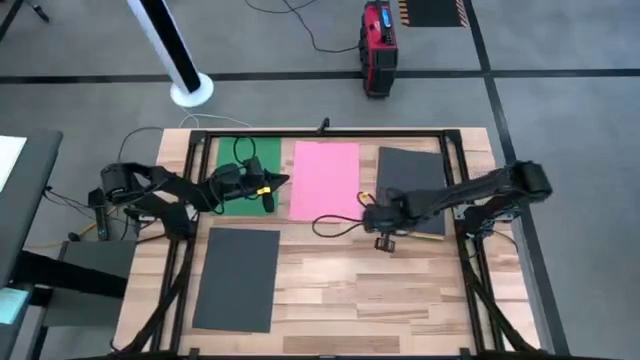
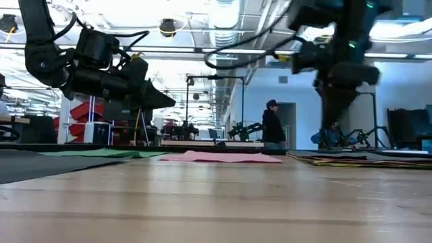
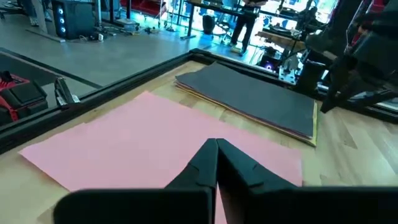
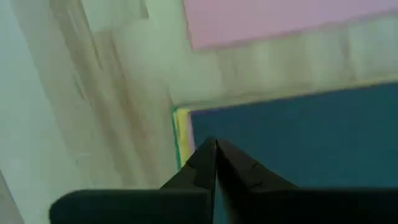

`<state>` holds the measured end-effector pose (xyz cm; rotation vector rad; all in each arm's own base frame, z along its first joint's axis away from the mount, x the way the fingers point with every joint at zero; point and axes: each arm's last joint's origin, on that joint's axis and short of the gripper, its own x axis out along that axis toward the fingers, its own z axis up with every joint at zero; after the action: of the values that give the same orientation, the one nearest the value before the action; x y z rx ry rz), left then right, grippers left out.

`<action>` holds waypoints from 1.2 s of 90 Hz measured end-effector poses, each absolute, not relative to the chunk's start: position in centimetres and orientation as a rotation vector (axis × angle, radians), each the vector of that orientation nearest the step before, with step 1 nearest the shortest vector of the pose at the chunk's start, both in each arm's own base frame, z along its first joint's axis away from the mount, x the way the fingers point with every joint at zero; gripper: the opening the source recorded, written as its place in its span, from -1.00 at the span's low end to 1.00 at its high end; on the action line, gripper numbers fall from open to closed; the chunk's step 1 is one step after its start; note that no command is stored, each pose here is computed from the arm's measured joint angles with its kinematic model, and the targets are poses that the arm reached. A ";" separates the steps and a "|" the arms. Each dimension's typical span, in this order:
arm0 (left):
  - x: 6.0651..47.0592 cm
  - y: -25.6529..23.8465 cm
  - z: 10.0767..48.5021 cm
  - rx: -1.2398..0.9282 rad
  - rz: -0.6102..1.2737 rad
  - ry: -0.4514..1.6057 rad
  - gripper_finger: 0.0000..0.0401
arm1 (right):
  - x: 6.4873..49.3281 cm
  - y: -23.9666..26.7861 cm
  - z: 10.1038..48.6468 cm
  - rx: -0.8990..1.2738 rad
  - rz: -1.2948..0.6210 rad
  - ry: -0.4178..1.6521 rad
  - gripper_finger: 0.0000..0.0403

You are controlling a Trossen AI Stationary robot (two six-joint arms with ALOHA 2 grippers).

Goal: Organize paper
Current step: Stack the black paper on top of the black paper

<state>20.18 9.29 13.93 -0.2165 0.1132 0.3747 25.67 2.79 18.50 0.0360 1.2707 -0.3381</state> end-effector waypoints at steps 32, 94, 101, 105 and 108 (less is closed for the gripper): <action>20.2 9.3 13.9 -0.213 0.375 0.114 -1.00 | 25.5 3.5 17.2 -0.032 -0.385 1.168 -0.32; 20.2 9.3 13.9 -0.212 0.375 0.114 -1.00 | 26.7 3.5 13.2 -0.080 -0.395 1.297 -0.43; 20.2 9.3 13.9 -0.212 0.374 0.114 -1.00 | 26.5 3.4 13.5 -0.077 -0.394 1.294 -0.55; 20.2 9.3 13.9 -0.212 0.375 0.114 -1.00 | 26.5 3.5 13.7 -0.073 -0.394 1.288 -0.63; 20.2 9.3 13.9 -0.212 0.374 0.114 -1.00 | 26.5 3.5 13.9 -0.070 -0.392 1.281 -0.69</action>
<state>20.18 9.29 13.93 -0.2124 0.1142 0.3744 26.46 3.49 13.86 -0.0696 1.2807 -0.3923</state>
